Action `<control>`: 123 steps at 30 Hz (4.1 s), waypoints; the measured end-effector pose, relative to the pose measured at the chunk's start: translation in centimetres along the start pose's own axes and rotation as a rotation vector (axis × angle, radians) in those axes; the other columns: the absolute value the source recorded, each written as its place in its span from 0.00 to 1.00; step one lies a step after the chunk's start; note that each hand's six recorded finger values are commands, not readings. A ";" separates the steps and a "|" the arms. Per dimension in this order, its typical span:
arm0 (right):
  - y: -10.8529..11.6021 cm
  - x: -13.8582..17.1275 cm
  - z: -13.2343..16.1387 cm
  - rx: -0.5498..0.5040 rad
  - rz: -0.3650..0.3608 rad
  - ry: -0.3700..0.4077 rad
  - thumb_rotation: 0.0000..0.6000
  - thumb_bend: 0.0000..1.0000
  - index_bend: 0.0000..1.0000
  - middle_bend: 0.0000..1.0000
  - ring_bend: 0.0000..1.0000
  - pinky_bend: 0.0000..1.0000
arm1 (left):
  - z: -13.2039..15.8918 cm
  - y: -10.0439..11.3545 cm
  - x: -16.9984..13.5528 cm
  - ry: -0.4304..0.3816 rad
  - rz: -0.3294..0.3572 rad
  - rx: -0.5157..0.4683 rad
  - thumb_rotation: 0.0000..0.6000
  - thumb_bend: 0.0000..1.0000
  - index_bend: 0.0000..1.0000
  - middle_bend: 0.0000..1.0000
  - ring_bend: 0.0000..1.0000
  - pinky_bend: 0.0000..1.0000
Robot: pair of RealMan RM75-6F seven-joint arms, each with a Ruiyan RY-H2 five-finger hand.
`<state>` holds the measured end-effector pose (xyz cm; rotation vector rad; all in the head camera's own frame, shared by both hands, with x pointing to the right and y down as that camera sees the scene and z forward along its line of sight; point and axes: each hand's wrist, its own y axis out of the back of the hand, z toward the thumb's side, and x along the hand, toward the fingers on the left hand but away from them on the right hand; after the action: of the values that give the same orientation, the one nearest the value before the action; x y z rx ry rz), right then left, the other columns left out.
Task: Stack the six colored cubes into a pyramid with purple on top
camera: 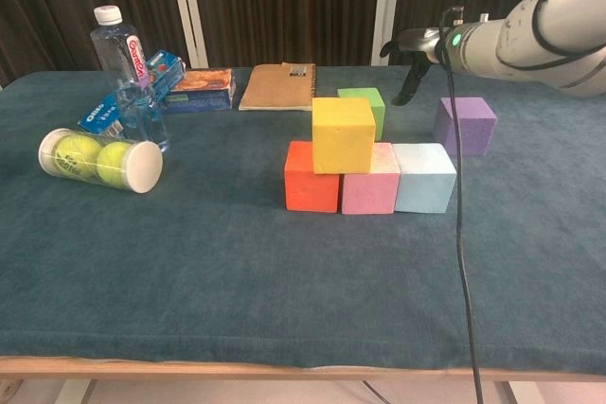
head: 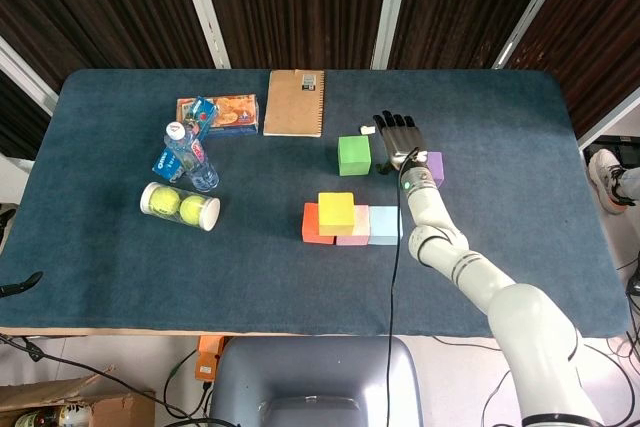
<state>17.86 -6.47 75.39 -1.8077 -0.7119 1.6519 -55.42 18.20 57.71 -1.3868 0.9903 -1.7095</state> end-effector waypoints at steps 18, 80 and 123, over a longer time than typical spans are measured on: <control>-2.2 -1.3 3.6 0.011 0.044 0.009 1.00 0.31 0.29 0.00 0.00 0.00 | -1.5 -0.3 -0.4 0.025 0.003 -0.027 0.84 0.16 0.13 0.05 0.00 0.09; 1.6 10.8 -7.8 0.026 0.033 0.136 1.00 0.32 0.38 0.00 0.00 0.00 | 1.3 -0.3 -0.9 -0.029 0.009 -0.001 0.84 0.16 0.13 0.05 0.00 0.09; -2.9 3.8 1.3 0.486 0.093 0.261 1.00 0.21 0.11 0.00 0.00 0.00 | 0.5 -0.6 -0.2 0.027 0.010 0.021 0.85 0.16 0.12 0.05 0.00 0.09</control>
<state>16.89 -1.69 74.82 -1.6671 -0.0981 1.4488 -54.97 18.58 58.22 -1.3466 0.9893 -1.7302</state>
